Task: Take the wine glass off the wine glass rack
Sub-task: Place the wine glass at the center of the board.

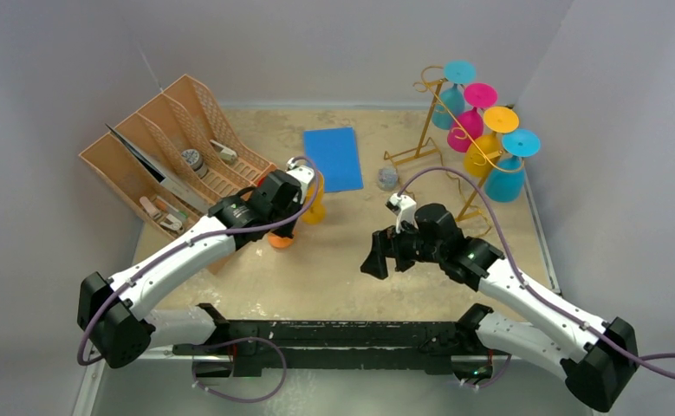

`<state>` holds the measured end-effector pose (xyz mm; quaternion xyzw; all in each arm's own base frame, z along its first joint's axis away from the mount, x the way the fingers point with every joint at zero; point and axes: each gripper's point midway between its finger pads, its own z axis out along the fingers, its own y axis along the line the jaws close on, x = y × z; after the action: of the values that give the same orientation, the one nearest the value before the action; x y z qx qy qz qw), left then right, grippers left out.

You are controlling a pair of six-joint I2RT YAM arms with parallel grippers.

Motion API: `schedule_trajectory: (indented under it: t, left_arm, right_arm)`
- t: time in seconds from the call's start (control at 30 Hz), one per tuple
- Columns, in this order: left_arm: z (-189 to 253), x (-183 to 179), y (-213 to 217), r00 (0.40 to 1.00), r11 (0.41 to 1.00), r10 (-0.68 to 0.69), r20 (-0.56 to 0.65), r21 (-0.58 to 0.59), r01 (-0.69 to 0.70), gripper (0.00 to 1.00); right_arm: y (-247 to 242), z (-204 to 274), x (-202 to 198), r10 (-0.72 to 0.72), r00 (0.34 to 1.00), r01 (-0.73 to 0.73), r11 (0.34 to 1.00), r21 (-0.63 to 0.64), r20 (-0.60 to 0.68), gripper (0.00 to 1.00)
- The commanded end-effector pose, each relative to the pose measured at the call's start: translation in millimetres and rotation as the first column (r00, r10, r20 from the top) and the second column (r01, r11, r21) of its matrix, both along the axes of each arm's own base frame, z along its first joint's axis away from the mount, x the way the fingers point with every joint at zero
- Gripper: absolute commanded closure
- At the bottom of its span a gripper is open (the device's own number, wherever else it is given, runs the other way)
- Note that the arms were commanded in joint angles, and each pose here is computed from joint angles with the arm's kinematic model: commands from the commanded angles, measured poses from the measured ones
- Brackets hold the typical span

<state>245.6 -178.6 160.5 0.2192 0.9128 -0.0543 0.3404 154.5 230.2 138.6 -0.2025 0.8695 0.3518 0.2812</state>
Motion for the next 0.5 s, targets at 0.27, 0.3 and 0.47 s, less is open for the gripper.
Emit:
schedule_trajectory:
  t: [0.27, 0.3, 0.47]
  left_arm:
    - [2, 13, -11, 0.995, 0.999, -0.042, 0.086, 0.013, 0.041, 1.0]
    - [2, 13, -12, 0.995, 0.999, -0.047, 0.084, 0.008, 0.046, 1.0]
    - [5, 5, -23, 0.994, 0.995, -0.096, 0.042, -0.031, 0.097, 1.0]
  right_arm:
    - [-28, 38, 11, -0.157, 0.98, 0.157, 0.988, 0.006, 0.123, 0.01]
    - [-30, 38, 10, -0.157, 0.98, 0.158, 0.987, -0.001, 0.123, 0.01]
    - [-31, 36, 8, -0.147, 0.984, 0.15, 0.988, -0.028, 0.103, 0.01]
